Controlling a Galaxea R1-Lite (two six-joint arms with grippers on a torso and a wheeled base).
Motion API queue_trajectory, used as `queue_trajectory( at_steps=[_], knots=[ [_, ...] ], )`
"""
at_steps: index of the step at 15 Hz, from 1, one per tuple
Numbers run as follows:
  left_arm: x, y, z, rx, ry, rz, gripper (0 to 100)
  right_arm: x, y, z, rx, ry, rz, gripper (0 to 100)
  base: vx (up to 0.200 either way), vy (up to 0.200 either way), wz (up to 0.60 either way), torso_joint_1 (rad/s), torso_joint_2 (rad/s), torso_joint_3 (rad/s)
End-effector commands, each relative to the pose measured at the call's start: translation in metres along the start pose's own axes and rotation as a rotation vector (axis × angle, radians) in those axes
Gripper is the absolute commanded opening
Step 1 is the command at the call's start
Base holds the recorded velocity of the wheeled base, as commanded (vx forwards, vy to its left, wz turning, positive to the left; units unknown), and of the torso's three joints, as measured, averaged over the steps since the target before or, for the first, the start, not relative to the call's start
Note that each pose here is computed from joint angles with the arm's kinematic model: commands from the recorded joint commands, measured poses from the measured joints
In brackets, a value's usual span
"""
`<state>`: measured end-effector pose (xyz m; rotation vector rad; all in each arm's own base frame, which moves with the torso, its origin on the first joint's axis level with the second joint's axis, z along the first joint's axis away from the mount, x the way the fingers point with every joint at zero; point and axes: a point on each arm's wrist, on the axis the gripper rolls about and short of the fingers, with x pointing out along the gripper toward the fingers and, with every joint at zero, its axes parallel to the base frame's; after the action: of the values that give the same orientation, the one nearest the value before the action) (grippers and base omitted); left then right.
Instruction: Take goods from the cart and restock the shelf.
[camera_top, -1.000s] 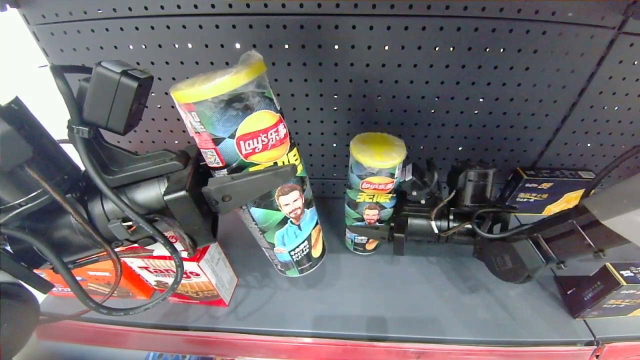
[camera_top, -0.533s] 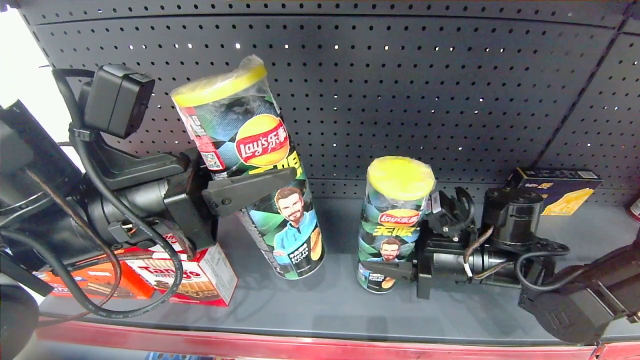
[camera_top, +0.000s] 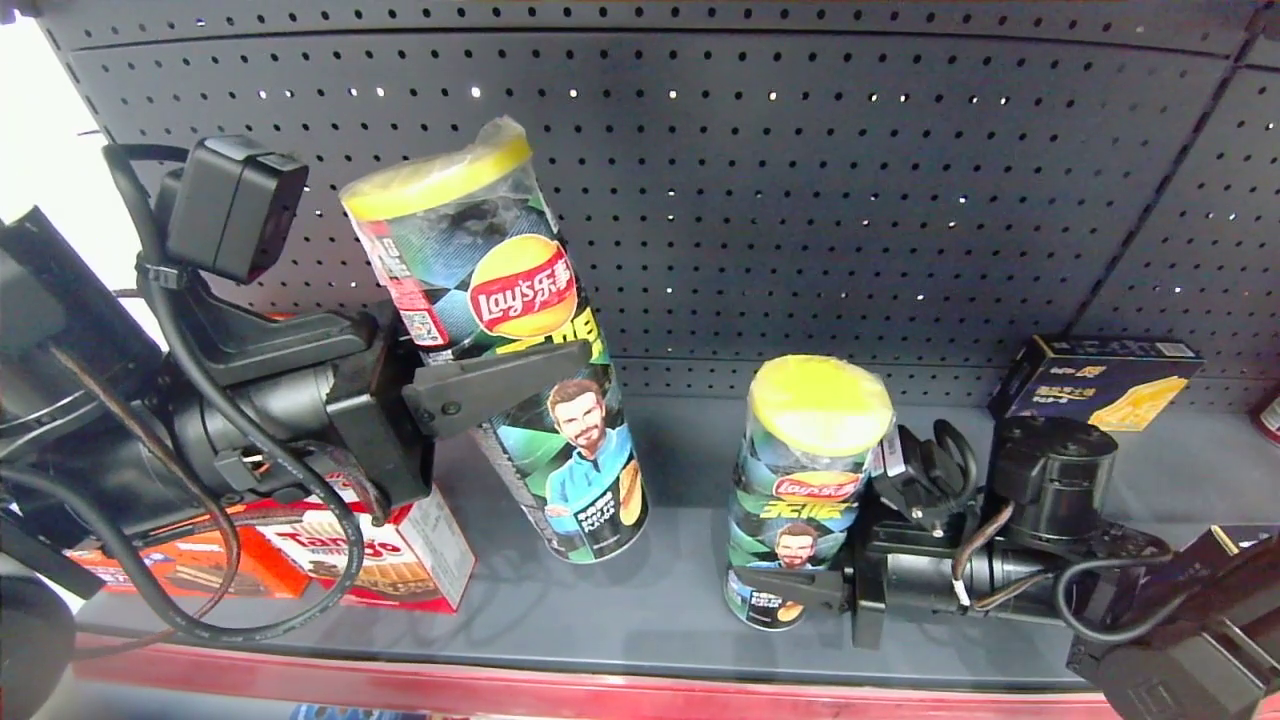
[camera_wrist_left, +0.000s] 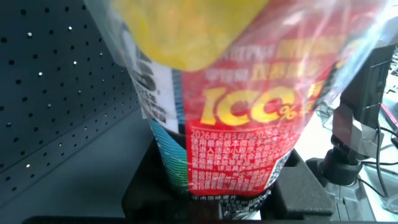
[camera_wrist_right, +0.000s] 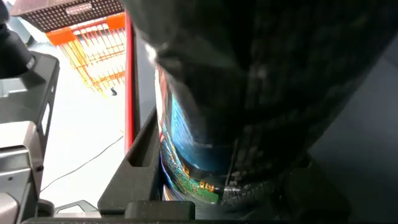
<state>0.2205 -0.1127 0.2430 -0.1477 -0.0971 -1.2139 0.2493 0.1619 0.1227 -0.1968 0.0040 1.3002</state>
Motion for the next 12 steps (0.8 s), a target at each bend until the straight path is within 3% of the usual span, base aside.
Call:
queue_trajectory(
  at_steps=[1, 6, 7, 12],
  knots=[
    [0.0, 0.0, 0.0, -0.001, 0.001, 0.0, 0, 0.005, -0.003, -0.013, 0.025, 0.026, 0.004, 0, 0.0, 0.0, 0.0, 0.0, 0.0, 0.0],
    [0.0, 0.001, 0.0, -0.001, 0.0, 0.002, 0, 0.012, -0.005, -0.02, 0.027, 0.029, 0.011, 0, 0.0, 0.0, 0.0, 0.0, 0.0, 0.0],
    [0.0, 0.001, 0.0, -0.001, 0.0, 0.003, 0, 0.012, -0.006, -0.02, 0.025, 0.027, 0.009, 100, 0.0, 0.0, 0.0, 0.0, 0.0, 0.0],
    [-0.003, -0.001, -0.008, -0.018, 0.018, 0.007, 0, -0.001, -0.007, -0.008, 0.002, 0.006, -0.031, 100, 0.0, 0.0, 0.0, 0.0, 0.0, 0.0]
  ],
)
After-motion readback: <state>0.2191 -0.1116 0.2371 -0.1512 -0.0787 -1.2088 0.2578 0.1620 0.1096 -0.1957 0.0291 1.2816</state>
